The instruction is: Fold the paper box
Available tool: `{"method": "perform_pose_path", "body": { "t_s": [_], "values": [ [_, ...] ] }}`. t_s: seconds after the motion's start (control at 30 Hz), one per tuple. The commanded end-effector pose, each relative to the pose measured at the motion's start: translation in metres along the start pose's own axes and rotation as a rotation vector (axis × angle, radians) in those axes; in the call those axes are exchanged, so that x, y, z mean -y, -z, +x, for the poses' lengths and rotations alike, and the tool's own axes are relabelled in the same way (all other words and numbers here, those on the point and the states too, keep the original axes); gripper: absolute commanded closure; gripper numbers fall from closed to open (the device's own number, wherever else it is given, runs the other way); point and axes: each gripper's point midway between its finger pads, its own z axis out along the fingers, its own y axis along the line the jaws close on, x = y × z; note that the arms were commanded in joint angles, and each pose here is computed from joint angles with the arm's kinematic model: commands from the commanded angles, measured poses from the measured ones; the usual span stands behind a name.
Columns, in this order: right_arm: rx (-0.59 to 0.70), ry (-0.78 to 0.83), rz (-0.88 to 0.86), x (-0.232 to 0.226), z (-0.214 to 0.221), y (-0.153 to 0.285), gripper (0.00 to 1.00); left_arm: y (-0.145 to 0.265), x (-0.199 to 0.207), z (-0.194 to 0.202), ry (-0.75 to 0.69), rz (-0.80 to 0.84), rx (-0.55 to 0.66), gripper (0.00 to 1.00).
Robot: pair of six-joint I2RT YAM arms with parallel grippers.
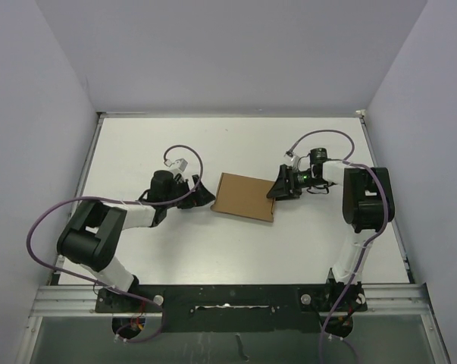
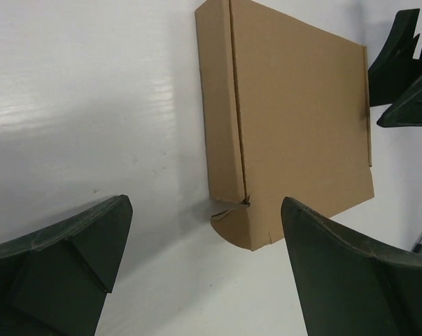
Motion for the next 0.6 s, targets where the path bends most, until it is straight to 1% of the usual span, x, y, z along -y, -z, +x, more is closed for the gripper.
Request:
{"method": "perform_pose_path", "body": {
  "t_s": [0.0, 0.13, 0.2, 0.27, 0.33, 0.47, 0.57],
  "values": [
    [0.006, -0.033, 0.055, 0.012, -0.007, 0.000, 0.42, -0.014, 0.026, -0.015, 0.006, 0.082, 0.015, 0.12],
    [0.022, -0.070, 0.053, 0.018, -0.007, 0.003, 0.55, -0.022, 0.026, -0.013, 0.052, 0.084, 0.007, 0.11],
    [0.026, -0.084, 0.047, 0.019, -0.007, 0.004, 0.60, -0.025, 0.026, -0.011, 0.082, 0.081, 0.002, 0.07],
    [0.029, -0.097, 0.034, 0.019, -0.008, 0.003, 0.68, -0.028, 0.026, -0.010, 0.108, 0.079, -0.001, 0.04],
    [0.033, -0.109, 0.028, 0.020, -0.008, 0.004, 0.74, -0.030, 0.026, -0.009, 0.131, 0.080, 0.002, 0.04],
    [0.043, -0.152, 0.001, 0.023, -0.008, 0.005, 0.79, -0.031, 0.027, -0.007, 0.190, 0.071, 0.004, 0.04],
    [0.052, -0.187, -0.022, 0.025, -0.007, 0.007, 0.79, -0.032, 0.026, -0.005, 0.232, 0.064, 0.000, 0.04]
  ]
}}
